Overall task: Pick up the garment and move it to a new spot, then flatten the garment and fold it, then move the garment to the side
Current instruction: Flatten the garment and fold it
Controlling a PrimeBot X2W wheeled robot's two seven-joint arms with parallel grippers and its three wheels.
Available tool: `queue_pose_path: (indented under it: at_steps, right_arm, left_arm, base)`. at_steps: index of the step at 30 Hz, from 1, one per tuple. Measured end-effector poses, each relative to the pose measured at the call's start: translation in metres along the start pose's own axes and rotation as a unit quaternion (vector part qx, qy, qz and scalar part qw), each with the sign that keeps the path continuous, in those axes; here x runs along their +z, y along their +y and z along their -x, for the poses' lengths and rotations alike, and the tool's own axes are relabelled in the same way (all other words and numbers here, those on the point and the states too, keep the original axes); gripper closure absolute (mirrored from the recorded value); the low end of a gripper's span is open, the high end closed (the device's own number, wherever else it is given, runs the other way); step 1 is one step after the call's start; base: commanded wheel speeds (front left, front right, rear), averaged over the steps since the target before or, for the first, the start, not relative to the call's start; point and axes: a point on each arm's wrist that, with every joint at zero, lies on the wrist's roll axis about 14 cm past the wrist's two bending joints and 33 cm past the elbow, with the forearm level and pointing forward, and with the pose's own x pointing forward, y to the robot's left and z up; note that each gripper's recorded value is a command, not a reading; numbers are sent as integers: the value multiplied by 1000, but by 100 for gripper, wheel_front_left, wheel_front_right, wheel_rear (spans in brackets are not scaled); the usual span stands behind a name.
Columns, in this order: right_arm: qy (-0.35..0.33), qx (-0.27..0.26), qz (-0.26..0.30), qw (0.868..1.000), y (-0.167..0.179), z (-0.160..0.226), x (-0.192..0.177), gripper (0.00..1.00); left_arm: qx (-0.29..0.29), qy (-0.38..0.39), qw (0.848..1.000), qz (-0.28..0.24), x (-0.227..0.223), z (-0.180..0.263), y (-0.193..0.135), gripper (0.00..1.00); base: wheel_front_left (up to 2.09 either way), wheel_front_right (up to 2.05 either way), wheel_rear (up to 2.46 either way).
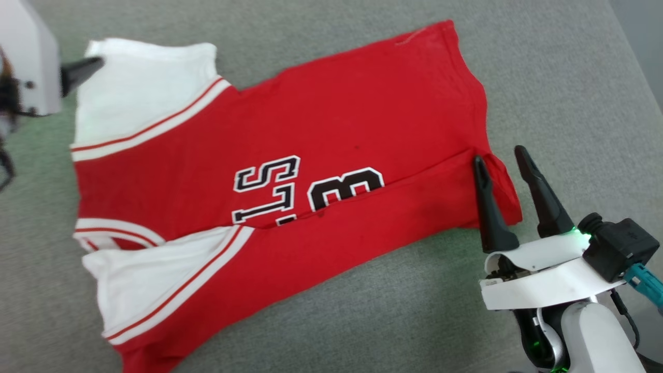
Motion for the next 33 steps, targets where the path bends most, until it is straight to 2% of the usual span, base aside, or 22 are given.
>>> queue_pose_path:
  at_steps: [3,6,14,15,16,17,19,28,31,33]
  right_arm:
    - [8,0,2,1000,0,0,-6,0]
    - [11,0,3,1000,0,-2,-9,0]
    - [25,-13,10,1000,-9,-1,-19,0]
    - [26,-14,10,1000,-10,-1,-19,0]
    - [26,-15,10,999,-10,-1,-20,0]
    - [27,-15,9,999,-10,-2,-20,0]
    - [30,-10,8,999,-8,-4,-22,0]
    - [87,43,48,994,10,-51,-20,0]
    - [139,49,79,986,1,-70,-21,0]
    - [196,50,78,976,-4,-81,-29,0]
  left_arm:
    - [0,53,999,8,-13,-7,8,0]
    - [0,71,997,16,-15,-15,15,0]
    - [-50,104,992,47,-33,-41,0,0]
    - [-53,106,992,49,-35,-42,-1,5]
    - [-55,107,992,48,-35,-42,-2,33]
    - [-57,106,992,46,-35,-42,-2,53]
    - [-63,103,992,44,-36,-43,-6,100]
    - [-78,83,993,30,-32,-44,-15,100]
    - [-79,74,994,25,-29,-42,-17,100]
    - [-83,69,994,21,-28,-40,-19,100]
  base:
    - [0,0,0]
    - [0,0,0]
    - [0,0,0]
    - [0,0,0]
    - [0,0,0]
    - [0,0,0]
    - [0,0,0]
    - [0,0,0]
    - [0,0,0]
    - [0,0,0]
